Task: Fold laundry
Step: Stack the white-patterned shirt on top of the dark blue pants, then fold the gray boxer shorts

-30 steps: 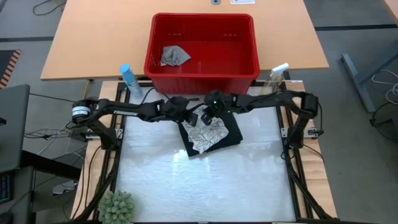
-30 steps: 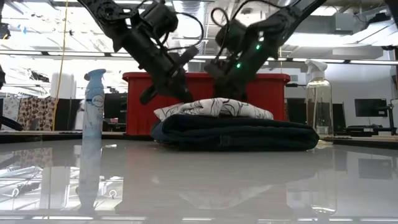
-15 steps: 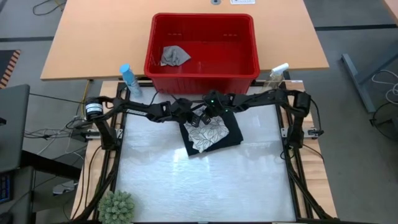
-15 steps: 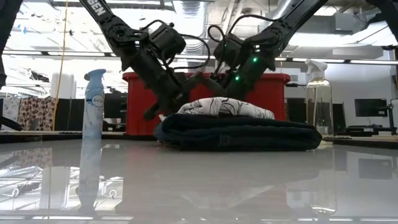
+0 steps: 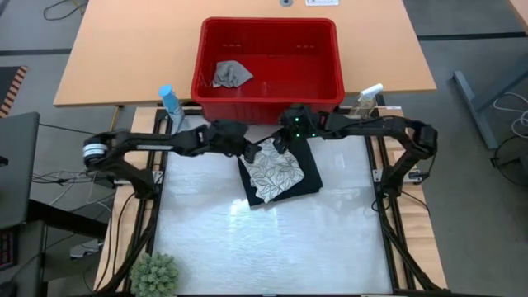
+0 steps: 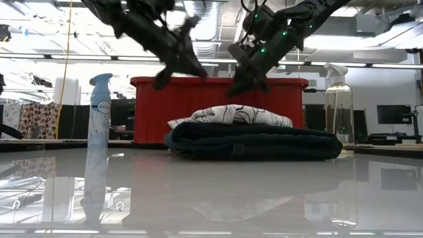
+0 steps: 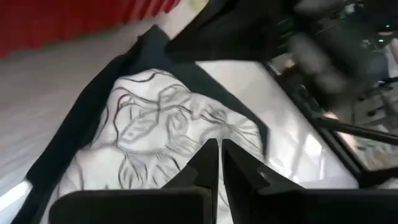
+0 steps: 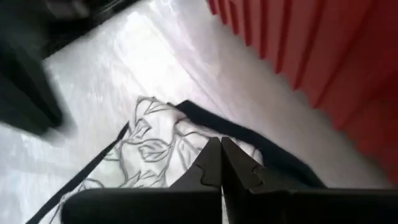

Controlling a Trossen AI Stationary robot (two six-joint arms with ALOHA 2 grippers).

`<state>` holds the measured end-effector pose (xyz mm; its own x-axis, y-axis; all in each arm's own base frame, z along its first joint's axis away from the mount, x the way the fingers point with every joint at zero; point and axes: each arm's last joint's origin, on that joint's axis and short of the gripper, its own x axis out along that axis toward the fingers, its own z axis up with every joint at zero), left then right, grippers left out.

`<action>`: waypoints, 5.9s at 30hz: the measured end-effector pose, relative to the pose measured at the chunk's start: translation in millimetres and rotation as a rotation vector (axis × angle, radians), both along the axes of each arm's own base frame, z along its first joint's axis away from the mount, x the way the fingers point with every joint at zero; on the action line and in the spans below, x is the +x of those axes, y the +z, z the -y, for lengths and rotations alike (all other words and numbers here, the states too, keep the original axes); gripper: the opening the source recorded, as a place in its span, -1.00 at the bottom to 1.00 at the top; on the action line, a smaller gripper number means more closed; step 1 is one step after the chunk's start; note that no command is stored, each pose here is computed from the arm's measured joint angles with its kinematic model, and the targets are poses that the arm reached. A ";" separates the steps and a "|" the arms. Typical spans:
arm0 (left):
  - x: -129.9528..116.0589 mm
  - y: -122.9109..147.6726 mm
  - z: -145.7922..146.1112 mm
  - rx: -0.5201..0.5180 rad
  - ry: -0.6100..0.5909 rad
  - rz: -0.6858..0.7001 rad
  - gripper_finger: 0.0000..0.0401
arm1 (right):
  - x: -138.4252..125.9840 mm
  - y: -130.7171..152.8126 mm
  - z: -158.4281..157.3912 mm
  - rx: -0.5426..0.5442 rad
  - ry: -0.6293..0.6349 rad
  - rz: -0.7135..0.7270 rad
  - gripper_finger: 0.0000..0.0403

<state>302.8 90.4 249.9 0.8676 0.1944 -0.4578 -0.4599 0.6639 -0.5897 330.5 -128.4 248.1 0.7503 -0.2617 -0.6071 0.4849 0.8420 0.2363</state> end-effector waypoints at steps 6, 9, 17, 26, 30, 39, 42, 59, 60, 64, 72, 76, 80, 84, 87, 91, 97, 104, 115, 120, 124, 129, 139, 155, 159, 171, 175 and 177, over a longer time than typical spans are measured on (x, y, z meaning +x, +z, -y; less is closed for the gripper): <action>-38.7 53.3 26.0 0.025 0.002 0.116 -0.99 | 9.3 -14.4 -0.4 0.019 -0.037 -0.010 -0.94; -58.6 77.3 42.0 0.055 -0.008 0.200 -1.00 | 19.4 -25.0 -4.6 0.015 -0.049 -0.006 -0.94; -103.8 113.6 67.7 0.168 0.043 0.331 -1.00 | 49.4 -46.8 -37.7 0.044 0.031 0.063 -0.94; -114.6 111.7 78.0 0.180 0.078 0.281 -1.00 | 86.8 -41.1 -28.6 -0.022 0.019 0.099 -0.94; -112.2 109.2 81.5 0.167 0.062 0.266 -1.00 | 102.9 -41.0 -12.2 -0.036 -0.006 0.070 -0.94; -108.7 105.0 90.0 0.139 0.027 0.244 -1.00 | 122.9 -69.1 -6.6 0.042 0.027 -0.282 -0.94; -109.1 105.7 92.2 0.132 0.011 0.251 -1.00 | 117.4 -70.8 -21.1 0.066 0.074 -0.416 -0.94; -109.2 104.6 97.0 0.140 -0.053 0.239 -1.00 | 70.3 -32.2 -223.0 0.298 0.219 -0.688 -0.94; -109.3 104.3 97.0 0.139 -0.055 0.236 -1.00 | 67.1 -28.5 -230.0 0.311 0.225 -0.684 -0.94; -109.0 104.6 97.9 0.118 -0.079 0.243 -1.00 | 54.3 3.0 -236.4 0.344 0.188 -0.599 -0.93; -109.1 106.7 97.7 0.129 -0.075 0.262 -1.00 | 41.8 53.5 -163.3 0.088 -0.139 -0.396 -0.93; -109.3 106.6 96.8 0.153 -0.051 0.255 -1.00 | 51.0 35.3 -115.3 -0.003 -0.240 -0.476 -0.94; -109.6 105.6 96.8 0.158 -0.053 0.243 -1.00 | 60.6 4.4 -78.6 -0.032 -0.292 -0.594 -0.94; -110.1 102.9 97.7 0.148 -0.086 0.217 -1.00 | 67.1 -24.4 -58.4 0.009 -0.262 -0.694 -0.94; -110.8 100.0 97.8 0.146 -0.095 0.186 -1.00 | 68.6 -43.8 -54.2 0.042 -0.238 -0.782 -0.94; -111.1 98.4 97.8 0.158 -0.100 0.167 -1.00 | 68.0 -64.4 -65.5 0.090 -0.180 -0.909 -0.94; -111.1 98.7 97.8 0.169 -0.104 0.167 -1.00 | 58.8 -75.9 -103.2 0.157 -0.137 -1.003 -0.94; -111.0 99.0 98.0 0.168 -0.113 0.171 -1.00 | 50.3 -67.2 -176.9 0.215 -0.066 -1.021 -0.94; -110.7 100.0 97.8 0.192 -0.120 0.177 -1.00 | 47.4 -41.1 -245.9 0.259 -0.180 -0.808 -0.94; -110.7 100.1 97.8 0.184 -0.117 0.180 -1.00 | 44.3 -17.8 -206.5 0.135 -0.281 -0.780 -0.94; -110.6 100.2 97.8 0.180 -0.114 0.181 -1.00 | 31.1 -14.7 -162.4 0.051 -0.368 -0.961 -0.94; -110.6 100.0 97.8 0.173 -0.111 0.180 -1.00 | 23.9 -32.4 -124.7 0.054 -0.371 -1.079 -0.94; -110.8 99.2 97.8 0.182 -0.117 0.170 -1.00 | 0.5 -66.5 -160.7 0.159 -0.285 -1.249 -0.94; -110.9 99.8 96.4 0.244 -0.086 0.161 -1.00 | -50.1 -107.5 -253.9 0.317 -0.302 -1.378 -0.94; -111.0 100.2 95.3 0.256 -0.048 0.160 -1.00 | -50.9 -105.0 -251.7 0.309 -0.332 -1.371 -0.93; -110.6 102.5 94.3 0.385 -0.059 0.149 -0.57 | -51.5 12.0 -201.3 0.284 -0.443 -0.782 -0.86; -109.9 105.6 94.2 0.457 -0.076 0.161 -0.22 | -59.0 55.0 -172.7 0.300 -0.464 -0.570 -0.81; -109.1 110.0 92.7 0.471 -0.063 0.198 -0.05 | -59.5 77.8 -157.8 0.296 -0.427 -0.440 -0.78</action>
<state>193.7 -2.3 359.9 0.9455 0.2845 -0.1584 -0.3201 0.9014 -0.2915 271.0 29.4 325.9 0.2852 -0.2559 -0.9237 0.8643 0.4852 0.1324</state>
